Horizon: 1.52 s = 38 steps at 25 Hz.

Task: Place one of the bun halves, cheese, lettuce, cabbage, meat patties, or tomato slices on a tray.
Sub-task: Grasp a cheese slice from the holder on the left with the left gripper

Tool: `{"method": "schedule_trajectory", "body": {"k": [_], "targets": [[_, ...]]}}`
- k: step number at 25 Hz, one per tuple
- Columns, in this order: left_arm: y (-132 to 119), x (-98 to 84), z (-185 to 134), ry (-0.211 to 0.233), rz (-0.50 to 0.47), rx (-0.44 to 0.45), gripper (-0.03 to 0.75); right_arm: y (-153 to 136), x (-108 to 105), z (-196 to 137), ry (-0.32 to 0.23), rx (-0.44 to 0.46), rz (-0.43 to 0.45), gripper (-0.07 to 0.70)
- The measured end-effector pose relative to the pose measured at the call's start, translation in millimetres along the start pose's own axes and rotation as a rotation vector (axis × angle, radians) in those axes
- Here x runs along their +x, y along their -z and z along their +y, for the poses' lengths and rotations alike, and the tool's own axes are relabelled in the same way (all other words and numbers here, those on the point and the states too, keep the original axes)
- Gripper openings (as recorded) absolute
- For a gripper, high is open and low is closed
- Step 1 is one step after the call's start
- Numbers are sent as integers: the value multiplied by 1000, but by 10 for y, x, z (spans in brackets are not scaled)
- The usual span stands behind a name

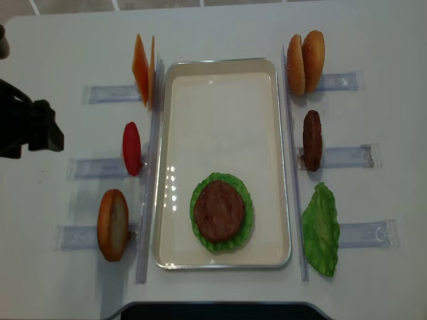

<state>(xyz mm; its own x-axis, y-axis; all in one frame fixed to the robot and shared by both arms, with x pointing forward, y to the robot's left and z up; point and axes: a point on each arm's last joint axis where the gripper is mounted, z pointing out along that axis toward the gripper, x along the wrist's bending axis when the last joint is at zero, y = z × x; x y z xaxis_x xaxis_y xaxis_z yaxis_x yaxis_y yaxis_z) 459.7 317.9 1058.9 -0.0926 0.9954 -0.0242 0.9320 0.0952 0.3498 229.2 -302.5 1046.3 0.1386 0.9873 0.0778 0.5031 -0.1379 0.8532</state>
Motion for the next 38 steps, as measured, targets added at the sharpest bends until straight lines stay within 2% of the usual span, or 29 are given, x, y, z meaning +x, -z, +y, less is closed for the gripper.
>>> {"method": "schedule_trajectory", "body": {"k": [6, 19, 28, 31, 38], "targets": [[-66, -13, 58, 10, -14, -2, 627, 0, 0, 0, 0, 0, 0, 461], [-64, -5, 54, 4, -5, 4, 612, 0, 0, 0, 0, 0, 0, 461], [-77, 1, 96, 0, 1, -30, 609, 0, 0, 0, 0, 0, 0, 461], [-148, 1, 173, 12, 1, -16, 608, 0, 0, 0, 0, 0, 0, 461], [-454, 1, 456, 27, 3, 77, 596, 0, 0, 0, 0, 0, 0, 461]]}}
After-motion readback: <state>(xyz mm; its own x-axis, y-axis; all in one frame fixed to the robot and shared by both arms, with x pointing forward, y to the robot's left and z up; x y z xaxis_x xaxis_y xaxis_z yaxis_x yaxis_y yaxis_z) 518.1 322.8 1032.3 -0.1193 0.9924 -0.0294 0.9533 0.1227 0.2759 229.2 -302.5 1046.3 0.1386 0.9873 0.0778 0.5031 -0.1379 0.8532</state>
